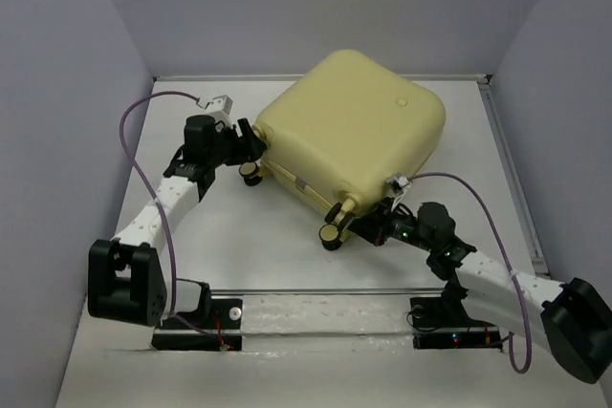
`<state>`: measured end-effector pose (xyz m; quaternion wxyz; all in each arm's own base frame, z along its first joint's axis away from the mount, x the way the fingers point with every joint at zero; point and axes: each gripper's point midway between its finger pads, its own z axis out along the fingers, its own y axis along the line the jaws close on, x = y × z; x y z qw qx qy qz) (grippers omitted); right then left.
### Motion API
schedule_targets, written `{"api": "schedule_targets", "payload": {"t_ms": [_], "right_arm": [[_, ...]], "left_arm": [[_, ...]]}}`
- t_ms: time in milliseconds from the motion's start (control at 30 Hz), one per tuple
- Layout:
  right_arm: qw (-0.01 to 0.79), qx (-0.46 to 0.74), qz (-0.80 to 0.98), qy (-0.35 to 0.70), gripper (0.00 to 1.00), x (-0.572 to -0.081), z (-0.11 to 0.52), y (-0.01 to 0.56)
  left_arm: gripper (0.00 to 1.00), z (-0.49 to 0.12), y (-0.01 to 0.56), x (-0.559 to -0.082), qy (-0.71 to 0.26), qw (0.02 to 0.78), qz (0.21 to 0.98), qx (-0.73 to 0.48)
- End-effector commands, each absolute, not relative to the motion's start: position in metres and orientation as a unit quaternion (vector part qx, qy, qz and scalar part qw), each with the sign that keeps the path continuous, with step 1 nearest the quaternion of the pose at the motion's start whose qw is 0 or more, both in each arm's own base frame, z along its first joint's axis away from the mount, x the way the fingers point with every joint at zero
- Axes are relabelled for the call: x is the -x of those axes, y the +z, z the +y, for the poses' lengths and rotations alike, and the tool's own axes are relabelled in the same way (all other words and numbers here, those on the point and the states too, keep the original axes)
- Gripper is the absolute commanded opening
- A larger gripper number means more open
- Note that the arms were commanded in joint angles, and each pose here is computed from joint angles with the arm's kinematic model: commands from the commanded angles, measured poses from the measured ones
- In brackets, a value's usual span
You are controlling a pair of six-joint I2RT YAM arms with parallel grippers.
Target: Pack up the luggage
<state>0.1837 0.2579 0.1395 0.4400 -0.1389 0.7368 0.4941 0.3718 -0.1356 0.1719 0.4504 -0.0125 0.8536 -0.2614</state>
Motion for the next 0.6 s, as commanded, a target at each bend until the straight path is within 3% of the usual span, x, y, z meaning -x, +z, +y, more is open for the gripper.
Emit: {"api": "schedule_targets", "payload": {"t_ms": [0,333,567], "right_arm": [[0.514,0.124,0.648,0.549,0.07,-0.215,0.236,0.221],[0.501,0.098,0.686,0.519,0.07,-0.267,0.194,0.234],[0.495,0.107,0.699,0.504,0.07,-0.274,0.194,0.223]], "left_arm": [[0.06,-0.167,0.163,-0.31,-0.303,0.399,0.865,-0.02],[0.06,-0.211,0.179,-0.252,-0.368,0.392,0.84,-0.073],[0.06,-0.21,0.207,-0.26,-0.354,0.433,0.824,-0.086]]}}
